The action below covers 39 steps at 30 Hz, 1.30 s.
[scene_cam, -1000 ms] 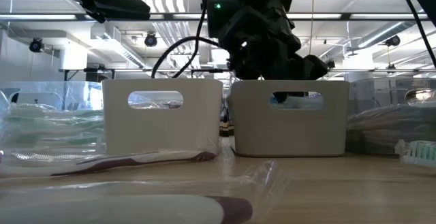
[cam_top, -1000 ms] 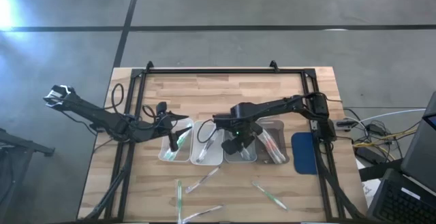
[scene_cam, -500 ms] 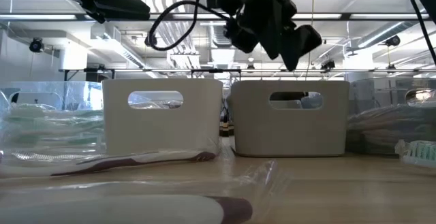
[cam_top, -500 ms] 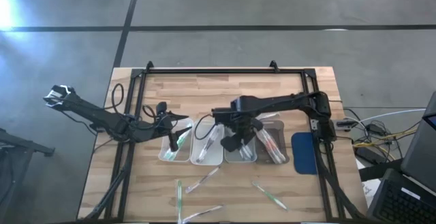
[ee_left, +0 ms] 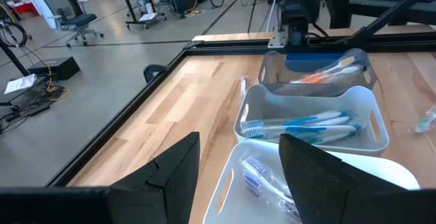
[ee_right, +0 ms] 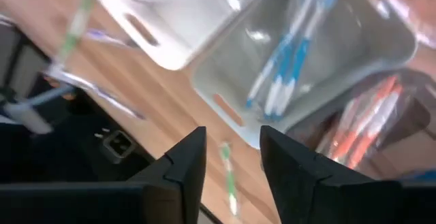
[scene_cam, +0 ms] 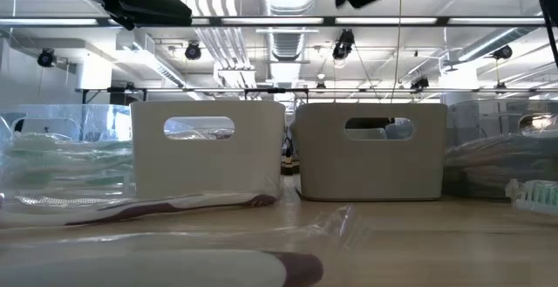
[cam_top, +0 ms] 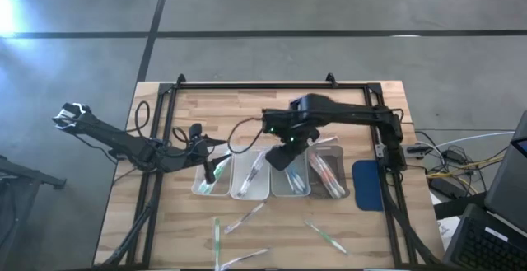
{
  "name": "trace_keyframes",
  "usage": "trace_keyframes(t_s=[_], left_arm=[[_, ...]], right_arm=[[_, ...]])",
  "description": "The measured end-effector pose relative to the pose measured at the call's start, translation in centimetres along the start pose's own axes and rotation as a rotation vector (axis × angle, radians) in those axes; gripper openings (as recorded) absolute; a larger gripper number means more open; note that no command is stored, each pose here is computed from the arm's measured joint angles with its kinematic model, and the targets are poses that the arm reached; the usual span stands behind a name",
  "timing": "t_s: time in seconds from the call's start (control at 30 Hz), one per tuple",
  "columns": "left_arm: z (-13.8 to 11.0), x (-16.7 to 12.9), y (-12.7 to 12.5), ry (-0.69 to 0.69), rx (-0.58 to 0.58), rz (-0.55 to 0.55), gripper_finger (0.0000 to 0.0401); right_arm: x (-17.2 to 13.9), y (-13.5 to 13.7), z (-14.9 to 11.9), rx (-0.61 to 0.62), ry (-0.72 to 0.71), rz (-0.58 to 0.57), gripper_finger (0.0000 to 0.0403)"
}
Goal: Pick & Place Toothbrushes
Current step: Put the purple toothbrush into the white bin
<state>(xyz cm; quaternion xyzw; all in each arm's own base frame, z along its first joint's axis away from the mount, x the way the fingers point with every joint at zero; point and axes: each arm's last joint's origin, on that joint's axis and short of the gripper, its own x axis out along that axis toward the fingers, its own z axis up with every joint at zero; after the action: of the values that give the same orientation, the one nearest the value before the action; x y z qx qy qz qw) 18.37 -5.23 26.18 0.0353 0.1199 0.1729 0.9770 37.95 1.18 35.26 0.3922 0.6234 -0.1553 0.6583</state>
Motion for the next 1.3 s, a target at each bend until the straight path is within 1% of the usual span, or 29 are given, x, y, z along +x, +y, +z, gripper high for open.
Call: trace_keyframes(t_s=[0.13, 0.23, 0.33, 0.43, 0.53, 0.63, 0.73, 0.87, 0.93, 1.03, 1.13, 1.2, 1.3], left_arm=[[0.0, 0.0, 0.0, 0.0, 0.0, 0.0, 0.0207], [0.0, 0.0, 0.0, 0.0, 0.0, 0.0, 0.0207], [0.0, 0.0, 0.0, -0.001, -0.001, 0.0, 0.0207], [0.0, 0.0, 0.0, -0.004, -0.003, 0.0, 0.0207], [0.1, 0.0, 0.0, -0.005, -0.004, 0.0, 0.0207], [0.1, 0.0, 0.0, -0.004, -0.011, 0.0, 0.0207], [0.0, 0.0, 0.0, -0.003, -0.032, 0.0, 0.0207], [0.0, 0.0, 0.0, -0.001, -0.06, -0.007, 0.0207], [0.0, 0.0, -0.1, 0.003, -0.081, -0.033, 0.0207], [0.0, 0.0, -0.3, 0.015, -0.113, -0.097, 0.0207], [-0.3, 0.0, -0.7, 0.05, -0.11, -0.211, 0.0207], [-0.5, 0.1, -1.1, 0.076, -0.102, -0.285, 0.0207], [-1.1, 0.5, -1.9, 0.113, -0.089, -0.318, 0.0206]], right_arm=[[-3.2, 0.8, -0.8, -0.047, -0.114, 0.069, 0.012], [-4.9, 1.0, -1.7, -0.117, -0.186, 0.107, 0.0109], [-6.1, 0.9, -2.9, -0.193, -0.243, 0.107, 0.0097], [-7.1, 0.9, -4.4, -0.301, -0.322, 0.055, 0.0082], [-7.6, 1.3, -5.8, -0.411, -0.423, -0.03, 0.0066], [-7.5, 1.9, -7.0, -0.514, -0.511, -0.136, 0.0051], [-7.1, 2.7, -8.2, -0.638, -0.552, -0.217, 0.0037], [-6.0, 3.4, -9.5, -0.775, -0.545, -0.294, 0.0019], [-5.2, 3.6, -10.0, -0.813, -0.521, -0.323, 0.0011], [-3.9, 3.8, -10.5, -0.842, -0.481, -0.35, 0.001], [-2.5, 3.8, -11.0, -0.866, -0.428, -0.389, 0.0012], [-1.6, 3.8, -11.4, -0.855, -0.396, -0.411, 0.0011], [-0.4, 3.6, -12.0, -0.835, -0.365, -0.427, 0.0009]])
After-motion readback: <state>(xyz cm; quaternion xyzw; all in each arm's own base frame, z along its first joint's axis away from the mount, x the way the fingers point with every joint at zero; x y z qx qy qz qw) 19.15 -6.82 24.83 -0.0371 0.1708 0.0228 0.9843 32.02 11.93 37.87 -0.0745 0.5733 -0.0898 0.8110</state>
